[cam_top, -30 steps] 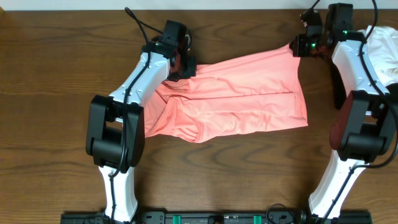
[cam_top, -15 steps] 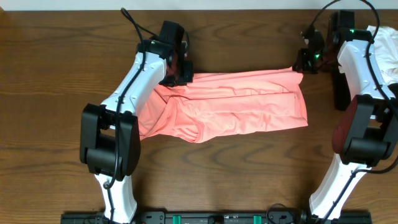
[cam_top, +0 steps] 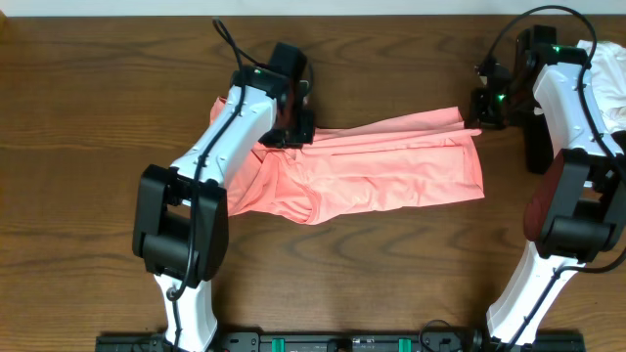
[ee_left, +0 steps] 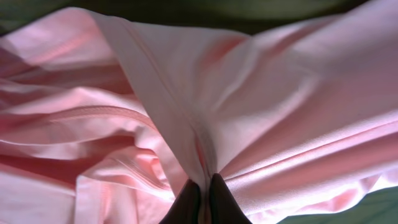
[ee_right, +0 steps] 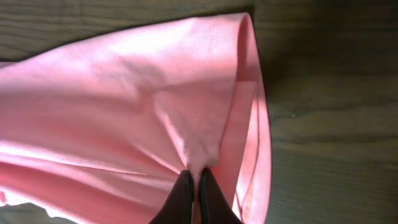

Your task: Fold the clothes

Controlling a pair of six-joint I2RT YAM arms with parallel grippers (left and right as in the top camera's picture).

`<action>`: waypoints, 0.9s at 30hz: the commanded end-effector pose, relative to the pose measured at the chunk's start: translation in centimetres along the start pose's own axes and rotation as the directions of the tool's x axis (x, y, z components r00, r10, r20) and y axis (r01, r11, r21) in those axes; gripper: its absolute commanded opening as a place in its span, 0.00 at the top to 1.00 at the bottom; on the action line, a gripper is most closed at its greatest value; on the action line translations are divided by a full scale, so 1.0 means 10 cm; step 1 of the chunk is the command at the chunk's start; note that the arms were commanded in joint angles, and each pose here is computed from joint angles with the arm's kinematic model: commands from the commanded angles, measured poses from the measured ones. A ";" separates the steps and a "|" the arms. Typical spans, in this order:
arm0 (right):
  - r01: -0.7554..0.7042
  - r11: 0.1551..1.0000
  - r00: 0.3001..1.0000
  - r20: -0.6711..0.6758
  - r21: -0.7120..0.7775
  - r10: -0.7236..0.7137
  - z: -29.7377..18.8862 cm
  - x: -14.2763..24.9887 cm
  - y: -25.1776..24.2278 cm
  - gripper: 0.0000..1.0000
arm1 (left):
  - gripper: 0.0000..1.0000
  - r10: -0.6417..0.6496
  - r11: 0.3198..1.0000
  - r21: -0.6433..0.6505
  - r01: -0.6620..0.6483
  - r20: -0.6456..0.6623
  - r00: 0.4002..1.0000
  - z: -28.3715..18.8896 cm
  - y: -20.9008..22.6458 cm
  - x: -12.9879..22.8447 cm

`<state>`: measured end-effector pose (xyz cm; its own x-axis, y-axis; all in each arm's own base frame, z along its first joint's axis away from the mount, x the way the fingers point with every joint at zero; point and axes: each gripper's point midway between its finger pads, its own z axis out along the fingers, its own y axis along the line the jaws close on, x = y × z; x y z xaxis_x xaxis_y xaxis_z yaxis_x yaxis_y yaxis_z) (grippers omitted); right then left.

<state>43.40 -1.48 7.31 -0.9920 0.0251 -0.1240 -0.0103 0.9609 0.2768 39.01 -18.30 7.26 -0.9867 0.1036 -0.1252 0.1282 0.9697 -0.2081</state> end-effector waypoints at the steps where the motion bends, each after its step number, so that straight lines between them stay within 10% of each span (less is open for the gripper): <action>1: 0.002 0.999 1.000 0.025 0.044 -0.003 -0.14 -0.02 -0.09 0.99 | 0.94 0.032 0.997 -0.070 -0.033 -0.021 0.999 0.02 0.09 0.11; 13: -0.021 0.998 0.998 -0.062 0.062 0.025 -0.06 0.22 -0.13 0.99 | 0.94 0.028 0.986 -0.163 -0.036 -0.051 0.998 0.11 0.28 0.23; 20: -0.025 0.997 0.996 -0.081 0.071 0.031 -0.07 0.27 -0.15 0.43 | 0.60 0.028 0.986 -0.163 -0.036 -0.052 0.998 0.11 0.28 0.24; 27: -0.028 0.997 0.996 -0.078 0.075 0.033 -0.07 0.26 -0.17 0.43 | 0.54 0.028 0.986 -0.163 -0.036 -0.051 0.998 0.11 0.28 0.23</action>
<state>40.79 -2.53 6.29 -0.9996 0.0224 -0.0187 0.0178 0.9752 0.2206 37.29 -16.22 5.14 -0.9868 0.1417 -0.0785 0.1468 0.9872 -0.0628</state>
